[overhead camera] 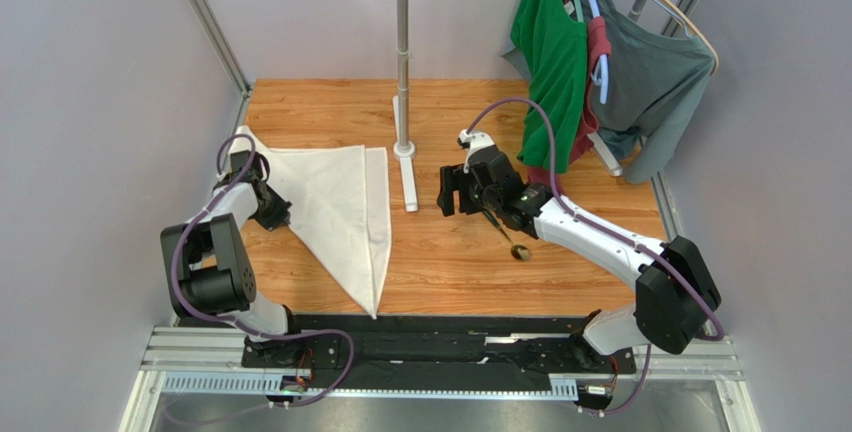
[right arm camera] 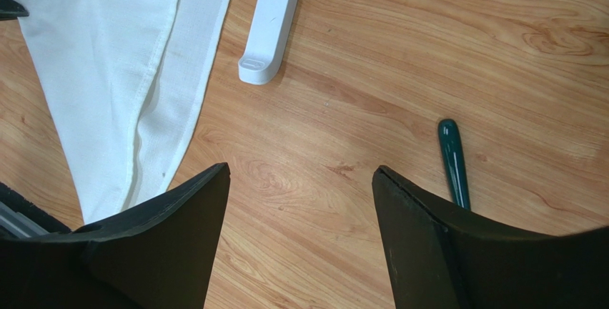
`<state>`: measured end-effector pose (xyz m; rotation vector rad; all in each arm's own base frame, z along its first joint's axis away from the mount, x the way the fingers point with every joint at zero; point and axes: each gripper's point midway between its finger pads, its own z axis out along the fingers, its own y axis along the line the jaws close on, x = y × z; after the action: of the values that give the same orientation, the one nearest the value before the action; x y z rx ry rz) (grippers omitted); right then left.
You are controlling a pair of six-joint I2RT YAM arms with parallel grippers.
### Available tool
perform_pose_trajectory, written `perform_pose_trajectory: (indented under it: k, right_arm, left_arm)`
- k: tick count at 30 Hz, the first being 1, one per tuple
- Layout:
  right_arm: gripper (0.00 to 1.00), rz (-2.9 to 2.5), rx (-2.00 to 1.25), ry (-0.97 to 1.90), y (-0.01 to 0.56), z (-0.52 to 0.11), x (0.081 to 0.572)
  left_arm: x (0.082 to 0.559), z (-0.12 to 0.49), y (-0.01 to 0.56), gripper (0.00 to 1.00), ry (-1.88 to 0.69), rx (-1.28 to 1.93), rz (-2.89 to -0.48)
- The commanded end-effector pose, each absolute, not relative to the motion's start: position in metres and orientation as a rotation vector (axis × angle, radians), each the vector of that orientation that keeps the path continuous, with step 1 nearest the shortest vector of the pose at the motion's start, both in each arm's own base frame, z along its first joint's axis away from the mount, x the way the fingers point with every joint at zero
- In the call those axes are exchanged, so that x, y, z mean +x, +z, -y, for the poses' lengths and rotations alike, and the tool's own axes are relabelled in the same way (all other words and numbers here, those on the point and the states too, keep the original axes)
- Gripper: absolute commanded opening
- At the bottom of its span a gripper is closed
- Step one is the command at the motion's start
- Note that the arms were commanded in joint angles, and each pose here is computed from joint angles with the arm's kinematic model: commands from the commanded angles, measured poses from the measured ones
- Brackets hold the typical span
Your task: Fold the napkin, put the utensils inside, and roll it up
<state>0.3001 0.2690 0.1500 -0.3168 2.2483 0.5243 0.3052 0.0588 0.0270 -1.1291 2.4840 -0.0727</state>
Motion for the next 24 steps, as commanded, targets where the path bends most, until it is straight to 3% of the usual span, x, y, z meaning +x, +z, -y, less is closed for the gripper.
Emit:
perform_pose_trajectory:
  k: [1, 12, 24]
  right_arm:
    - [0.77, -2.166, -0.344, 0.632, 0.172, -0.301, 0.306]
    - [0.77, -2.067, -0.574, 0.829, 0.171, -0.414, 0.321]
    - [0.79, -2.074, -0.714, 0.877, 0.101, -0.504, 0.360]
  left_arm:
    - [0.285, -0.064, 0.039, 0.00, -0.007, -1.119, -2.467]
    - [0.274, -0.069, 0.040, 0.00, 0.017, -1.142, -2.451]
    - [0.275, -0.073, 0.039, 0.00, -0.009, -1.179, -2.423]
